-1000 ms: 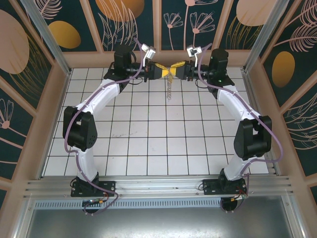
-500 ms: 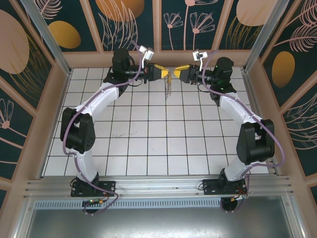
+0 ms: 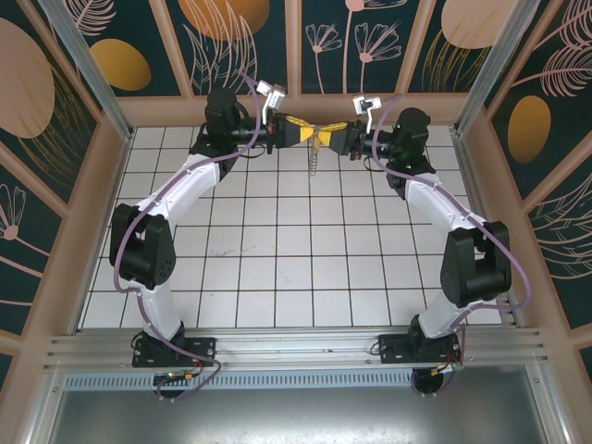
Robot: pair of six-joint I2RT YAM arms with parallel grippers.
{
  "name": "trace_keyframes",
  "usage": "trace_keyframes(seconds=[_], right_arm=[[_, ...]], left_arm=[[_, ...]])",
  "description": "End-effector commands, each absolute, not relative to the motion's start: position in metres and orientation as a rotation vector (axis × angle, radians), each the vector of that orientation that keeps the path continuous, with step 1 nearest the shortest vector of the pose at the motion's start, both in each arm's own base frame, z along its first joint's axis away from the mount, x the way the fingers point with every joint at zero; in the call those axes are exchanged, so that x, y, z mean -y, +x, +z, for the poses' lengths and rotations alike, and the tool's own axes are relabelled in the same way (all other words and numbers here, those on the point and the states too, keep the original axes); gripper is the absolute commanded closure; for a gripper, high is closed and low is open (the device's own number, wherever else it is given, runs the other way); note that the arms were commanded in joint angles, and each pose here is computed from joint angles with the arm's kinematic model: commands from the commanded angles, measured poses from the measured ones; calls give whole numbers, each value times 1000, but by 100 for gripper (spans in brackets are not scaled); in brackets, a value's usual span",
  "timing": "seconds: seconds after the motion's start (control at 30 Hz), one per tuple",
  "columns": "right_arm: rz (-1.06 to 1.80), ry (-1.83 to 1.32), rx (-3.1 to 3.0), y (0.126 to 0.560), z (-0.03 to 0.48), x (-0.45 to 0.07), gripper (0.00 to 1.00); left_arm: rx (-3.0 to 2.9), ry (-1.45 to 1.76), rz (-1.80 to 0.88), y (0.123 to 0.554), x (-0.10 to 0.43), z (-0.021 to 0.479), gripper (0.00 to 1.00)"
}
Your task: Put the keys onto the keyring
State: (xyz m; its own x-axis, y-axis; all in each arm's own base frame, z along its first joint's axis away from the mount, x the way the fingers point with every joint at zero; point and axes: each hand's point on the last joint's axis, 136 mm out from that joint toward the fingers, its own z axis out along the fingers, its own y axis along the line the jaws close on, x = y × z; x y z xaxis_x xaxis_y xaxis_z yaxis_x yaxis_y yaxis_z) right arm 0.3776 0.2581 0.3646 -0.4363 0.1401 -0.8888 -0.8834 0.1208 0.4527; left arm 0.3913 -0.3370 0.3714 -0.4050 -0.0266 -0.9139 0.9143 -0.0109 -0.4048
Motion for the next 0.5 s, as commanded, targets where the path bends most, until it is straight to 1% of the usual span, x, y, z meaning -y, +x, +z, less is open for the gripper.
trace_keyframes(seconds=[0.0, 0.03, 0.3, 0.47], right_arm=[[1467, -790, -1480, 374, 367, -261, 95], [1467, -792, -1479, 373, 367, -261, 100], [1477, -772, -1504, 366, 354, -260, 100], [1510, -777, -1510, 362, 346, -269, 100]], left_arm=[[-1403, 996, -1506, 379, 335, 393, 100], [-1403, 994, -1506, 379, 335, 394, 100], [-1378, 939, -1491, 380, 331, 402, 100], [-1356, 919, -1503, 377, 330, 406, 100]])
